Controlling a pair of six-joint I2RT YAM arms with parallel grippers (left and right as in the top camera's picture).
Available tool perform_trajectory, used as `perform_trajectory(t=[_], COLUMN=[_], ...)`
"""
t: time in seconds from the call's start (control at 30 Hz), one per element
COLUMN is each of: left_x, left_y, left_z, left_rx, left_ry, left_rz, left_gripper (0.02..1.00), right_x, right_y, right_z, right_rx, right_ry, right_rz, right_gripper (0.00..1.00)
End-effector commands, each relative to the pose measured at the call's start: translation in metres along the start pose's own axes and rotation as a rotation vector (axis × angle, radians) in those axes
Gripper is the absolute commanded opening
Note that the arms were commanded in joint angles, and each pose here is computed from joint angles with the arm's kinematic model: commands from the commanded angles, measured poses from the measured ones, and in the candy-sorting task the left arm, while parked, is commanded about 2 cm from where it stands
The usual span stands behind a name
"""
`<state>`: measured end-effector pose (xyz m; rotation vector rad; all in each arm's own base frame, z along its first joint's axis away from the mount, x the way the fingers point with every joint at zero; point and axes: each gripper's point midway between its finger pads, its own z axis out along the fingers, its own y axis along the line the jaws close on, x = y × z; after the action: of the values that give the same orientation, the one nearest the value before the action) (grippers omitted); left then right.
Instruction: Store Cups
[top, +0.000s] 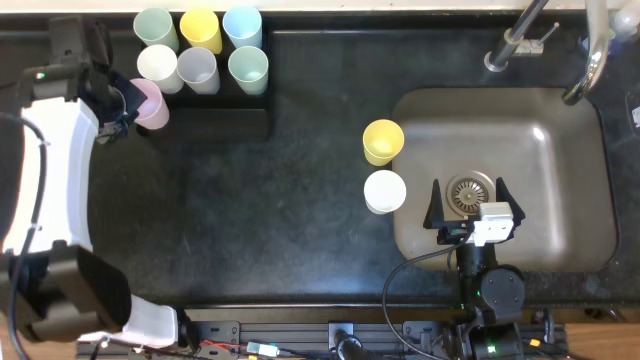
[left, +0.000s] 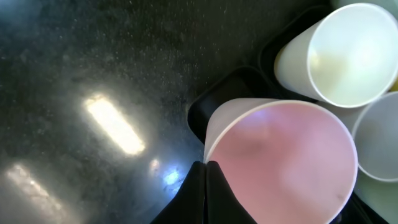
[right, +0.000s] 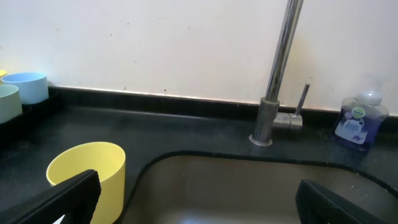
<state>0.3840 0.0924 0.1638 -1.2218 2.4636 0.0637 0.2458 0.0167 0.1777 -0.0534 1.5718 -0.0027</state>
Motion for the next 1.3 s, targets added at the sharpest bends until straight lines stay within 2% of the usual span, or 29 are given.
perform_trajectory(t=[0.03, 0.3, 0.9, 1.0, 1.17, 1.23, 1.3], left_x=[0.003, 0.003, 0.008, 0.008, 0.0, -0.007, -0.014], left_y=[-0.006, -0.011, -0.014, -0.014, -0.017, -0.017, -0.017], left_z=[0.017, 0.038, 0.054, 0.053, 0.032, 0.012, -0.013], left_rx=[-0.007, -0.015, -0.019, -0.017, 0.017, 0.046, 0.083], left_ry=[0.018, 0.031, 0.062, 0.063, 0.016, -0.028, -0.079], left_rz=[0.029, 0.032, 0.035, 0.035, 0.028, 0.02, 0.012], left_gripper=[0.034, 0.034, 0.056, 0.128, 0.472, 0.553, 0.592], right_x=[0.002, 0.002, 0.002, 0.002, 0.002, 0.002, 0.002], right_y=[-0.003, -0.003, -0.003, -0.003, -0.003, -0.003, -0.003], right_z=[0.0, 0.0, 0.0, 0.0, 0.0, 0.0, 0.0], right_rx=[0.014, 0.015, 0.014, 0.014, 0.014, 0.014, 0.014], right_ry=[-0.004, -0.004, -0.004, -0.004, -0.004, -0.004, -0.004], right_rz=[0.001, 0.001, 0.001, 0.001, 0.001, 0.001, 0.001], right_gripper=[0.996, 0.998, 0.998, 0.998, 0.998, 0.996, 0.998])
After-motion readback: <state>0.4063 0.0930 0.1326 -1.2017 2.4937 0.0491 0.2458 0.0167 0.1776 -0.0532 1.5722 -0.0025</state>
